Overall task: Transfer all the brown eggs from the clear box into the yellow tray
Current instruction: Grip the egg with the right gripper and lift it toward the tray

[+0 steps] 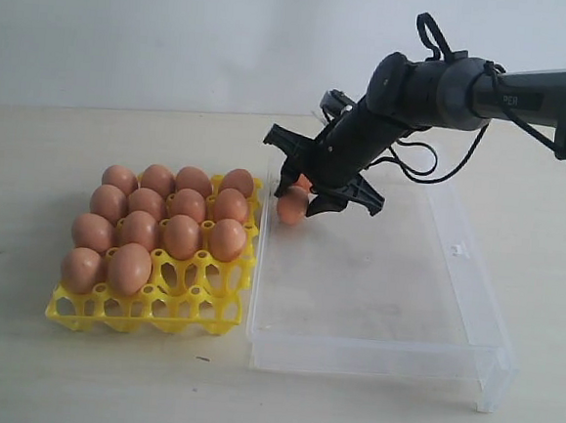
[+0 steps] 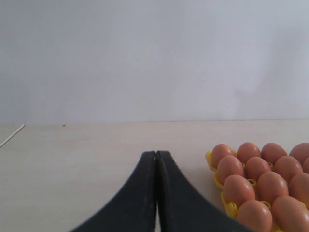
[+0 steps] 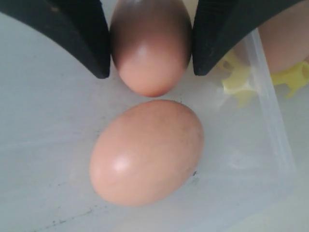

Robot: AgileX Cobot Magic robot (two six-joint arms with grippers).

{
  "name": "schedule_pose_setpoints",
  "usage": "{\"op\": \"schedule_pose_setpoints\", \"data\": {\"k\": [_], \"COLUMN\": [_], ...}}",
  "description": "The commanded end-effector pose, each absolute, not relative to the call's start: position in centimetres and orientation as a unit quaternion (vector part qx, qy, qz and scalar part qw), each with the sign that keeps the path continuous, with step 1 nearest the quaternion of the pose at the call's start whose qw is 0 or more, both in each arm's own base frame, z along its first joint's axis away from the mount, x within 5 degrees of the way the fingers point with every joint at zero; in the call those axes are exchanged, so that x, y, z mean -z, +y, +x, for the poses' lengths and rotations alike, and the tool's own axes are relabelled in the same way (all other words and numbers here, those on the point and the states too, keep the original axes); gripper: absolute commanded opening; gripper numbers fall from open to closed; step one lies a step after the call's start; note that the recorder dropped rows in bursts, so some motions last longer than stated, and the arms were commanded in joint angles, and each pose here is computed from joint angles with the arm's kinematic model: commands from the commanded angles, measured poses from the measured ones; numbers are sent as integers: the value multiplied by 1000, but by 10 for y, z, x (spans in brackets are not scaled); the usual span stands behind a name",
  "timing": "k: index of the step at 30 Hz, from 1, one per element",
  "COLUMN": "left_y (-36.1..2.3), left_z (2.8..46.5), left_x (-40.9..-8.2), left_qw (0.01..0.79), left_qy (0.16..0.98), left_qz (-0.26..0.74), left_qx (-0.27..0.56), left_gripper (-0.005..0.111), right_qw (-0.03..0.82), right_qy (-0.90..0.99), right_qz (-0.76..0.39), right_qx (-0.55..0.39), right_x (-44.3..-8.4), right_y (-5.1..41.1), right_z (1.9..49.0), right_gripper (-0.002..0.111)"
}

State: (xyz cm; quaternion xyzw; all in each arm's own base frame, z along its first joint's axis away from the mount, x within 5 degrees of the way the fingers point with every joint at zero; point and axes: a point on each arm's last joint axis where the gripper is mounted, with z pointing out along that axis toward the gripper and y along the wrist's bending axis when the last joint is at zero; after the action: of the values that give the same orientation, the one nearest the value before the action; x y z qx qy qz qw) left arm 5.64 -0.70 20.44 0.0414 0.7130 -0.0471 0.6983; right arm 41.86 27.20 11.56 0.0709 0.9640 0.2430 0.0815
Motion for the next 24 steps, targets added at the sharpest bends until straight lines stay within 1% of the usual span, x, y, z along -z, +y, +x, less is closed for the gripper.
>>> {"op": "schedule_pose_setpoints", "data": {"k": [1, 2, 6, 10, 12, 18, 24], "left_y": [-7, -7, -7, -7, -7, -7, -7], "left_z": [56, 56, 56, 56, 56, 56, 56], "left_x": [-204, -204, -204, -204, -204, -204, -204], "left_qw": [700, 700, 700, 700, 700, 700, 700], "left_qy": [712, 712, 712, 712, 712, 712, 712], "left_qz": [39, 39, 39, 39, 39, 39, 39], "left_qx": [52, 52, 52, 52, 52, 52, 52], "left_gripper": [0, 0, 0, 0, 0, 0, 0], "right_qw": [84, 86, 110, 151, 165, 218, 288], "right_qy": [966, 966, 968, 971, 968, 948, 913], "right_qz": [46, 40, 7, -56, -92, -140, -174], "right_qx": [-240, -240, -224, -175, -165, -184, -231], "right_x": [-119, -121, -139, -174, -189, -224, -232], "right_y": [270, 268, 260, 248, 248, 253, 275], "right_z": [419, 420, 422, 419, 410, 367, 300], "right_gripper": [4, 0, 0, 0, 0, 0, 0]}}
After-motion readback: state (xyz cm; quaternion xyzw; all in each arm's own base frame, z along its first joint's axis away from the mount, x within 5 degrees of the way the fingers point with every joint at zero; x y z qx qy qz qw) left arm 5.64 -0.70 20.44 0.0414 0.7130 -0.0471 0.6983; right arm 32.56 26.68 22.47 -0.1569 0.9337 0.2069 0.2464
